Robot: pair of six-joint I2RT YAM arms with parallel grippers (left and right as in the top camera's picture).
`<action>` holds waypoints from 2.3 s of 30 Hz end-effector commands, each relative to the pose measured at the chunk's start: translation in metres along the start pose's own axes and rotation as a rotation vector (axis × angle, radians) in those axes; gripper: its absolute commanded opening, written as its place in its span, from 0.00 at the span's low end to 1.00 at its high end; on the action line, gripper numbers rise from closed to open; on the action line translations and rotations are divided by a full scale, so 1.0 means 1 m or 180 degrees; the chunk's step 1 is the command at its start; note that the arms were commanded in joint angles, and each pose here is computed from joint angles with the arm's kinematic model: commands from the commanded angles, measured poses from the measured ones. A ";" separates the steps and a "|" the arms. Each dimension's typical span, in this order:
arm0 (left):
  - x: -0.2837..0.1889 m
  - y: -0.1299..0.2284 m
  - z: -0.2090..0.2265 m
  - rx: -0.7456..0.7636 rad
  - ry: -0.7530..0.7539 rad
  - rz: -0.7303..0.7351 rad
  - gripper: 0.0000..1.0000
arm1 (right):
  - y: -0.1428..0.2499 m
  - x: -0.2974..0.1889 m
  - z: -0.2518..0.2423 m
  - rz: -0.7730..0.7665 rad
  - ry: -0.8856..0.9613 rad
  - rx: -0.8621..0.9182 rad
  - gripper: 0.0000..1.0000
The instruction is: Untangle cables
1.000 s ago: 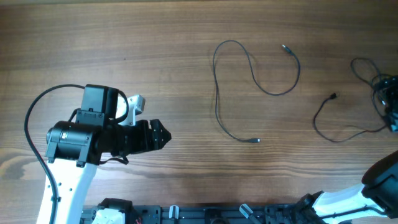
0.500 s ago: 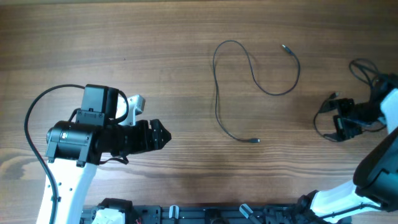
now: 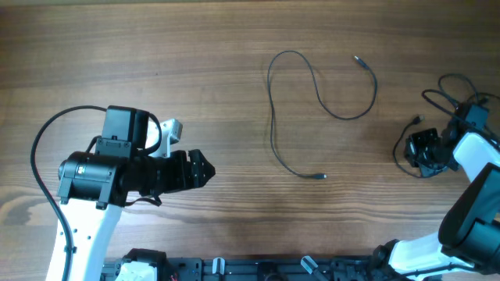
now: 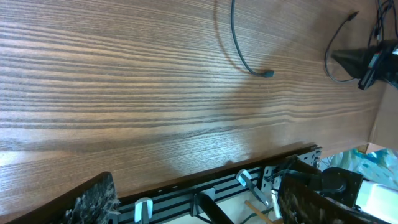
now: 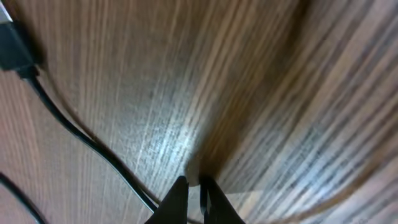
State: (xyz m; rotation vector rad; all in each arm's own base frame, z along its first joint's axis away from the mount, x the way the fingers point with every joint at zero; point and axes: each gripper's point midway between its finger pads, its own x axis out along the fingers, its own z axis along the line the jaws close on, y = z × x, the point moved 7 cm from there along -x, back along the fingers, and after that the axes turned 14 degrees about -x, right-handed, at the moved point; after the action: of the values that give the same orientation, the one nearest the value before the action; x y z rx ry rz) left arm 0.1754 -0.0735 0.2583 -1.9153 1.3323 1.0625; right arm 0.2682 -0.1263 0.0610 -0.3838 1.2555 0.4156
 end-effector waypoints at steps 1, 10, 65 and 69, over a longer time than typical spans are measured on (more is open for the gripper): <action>-0.002 0.001 -0.003 0.0075 0.0046 0.0007 0.86 | 0.012 0.026 -0.019 0.0096 0.0263 0.0011 0.85; -0.002 0.001 -0.003 0.0075 0.0045 0.0006 0.86 | 0.036 -0.014 0.067 0.1392 -0.2563 0.0015 1.00; -0.002 0.000 -0.003 0.0176 0.0040 -0.0010 0.86 | 0.046 0.023 -0.016 0.0409 0.0681 0.0035 0.97; -0.002 0.000 -0.003 0.0175 0.0039 -0.0008 0.86 | 0.030 0.024 -0.019 -0.0010 0.0851 0.0243 0.98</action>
State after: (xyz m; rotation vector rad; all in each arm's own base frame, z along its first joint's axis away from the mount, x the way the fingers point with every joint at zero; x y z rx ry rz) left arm 0.1756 -0.0735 0.2583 -1.8962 1.3390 1.0385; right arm 0.2496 -0.0555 0.0617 -0.0271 1.2811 0.6101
